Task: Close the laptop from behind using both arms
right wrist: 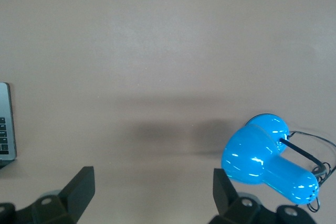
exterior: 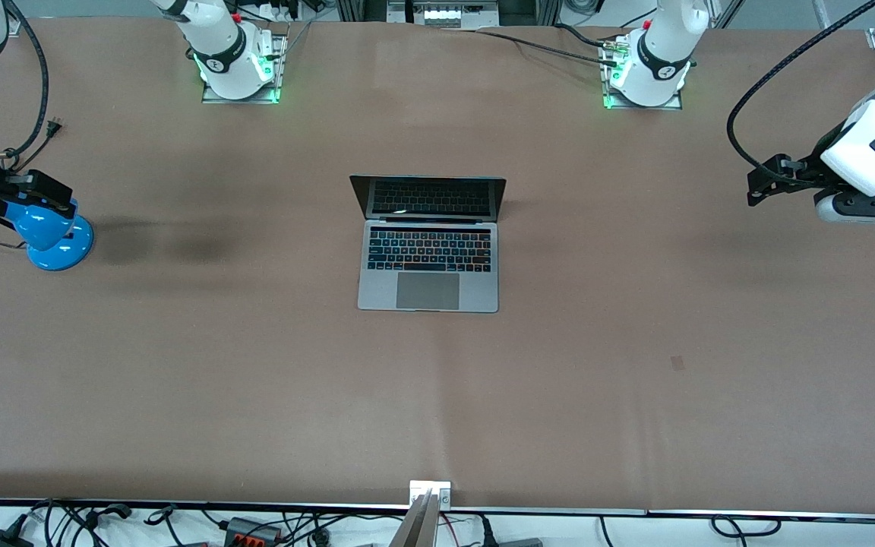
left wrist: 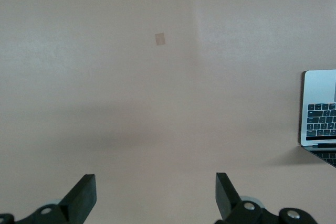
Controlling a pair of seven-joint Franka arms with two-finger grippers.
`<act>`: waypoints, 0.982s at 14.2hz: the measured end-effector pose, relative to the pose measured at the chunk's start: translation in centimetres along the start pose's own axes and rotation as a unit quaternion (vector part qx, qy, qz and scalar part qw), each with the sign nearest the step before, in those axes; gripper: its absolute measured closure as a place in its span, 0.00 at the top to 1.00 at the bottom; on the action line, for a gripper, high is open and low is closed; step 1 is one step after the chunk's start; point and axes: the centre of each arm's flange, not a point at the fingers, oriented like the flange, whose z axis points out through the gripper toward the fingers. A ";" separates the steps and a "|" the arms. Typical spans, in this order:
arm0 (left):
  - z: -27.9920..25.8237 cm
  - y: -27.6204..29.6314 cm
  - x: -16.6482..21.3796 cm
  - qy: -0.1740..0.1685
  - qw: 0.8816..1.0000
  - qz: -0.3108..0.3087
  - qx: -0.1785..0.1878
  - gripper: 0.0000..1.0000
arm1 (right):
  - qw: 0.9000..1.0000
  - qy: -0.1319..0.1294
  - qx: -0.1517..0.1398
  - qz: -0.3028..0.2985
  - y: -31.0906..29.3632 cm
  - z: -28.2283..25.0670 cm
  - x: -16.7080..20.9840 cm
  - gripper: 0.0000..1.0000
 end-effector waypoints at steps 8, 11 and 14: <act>3.1 0.1 0.5 -0.057 0.998 0.001 -0.008 1.00 | 0.995 -0.046 0.069 -0.047 -8.1 4.5 0.9 1.00; 5.1 0.1 1.2 -0.075 0.997 0.003 -0.009 1.00 | 0.993 -0.063 0.090 -0.042 -8.7 6.9 0.8 1.00; 6.3 0.2 1.6 -0.089 0.996 0.004 -0.010 1.00 | 0.985 -0.082 0.146 -0.043 -11.2 9.3 0.1 1.00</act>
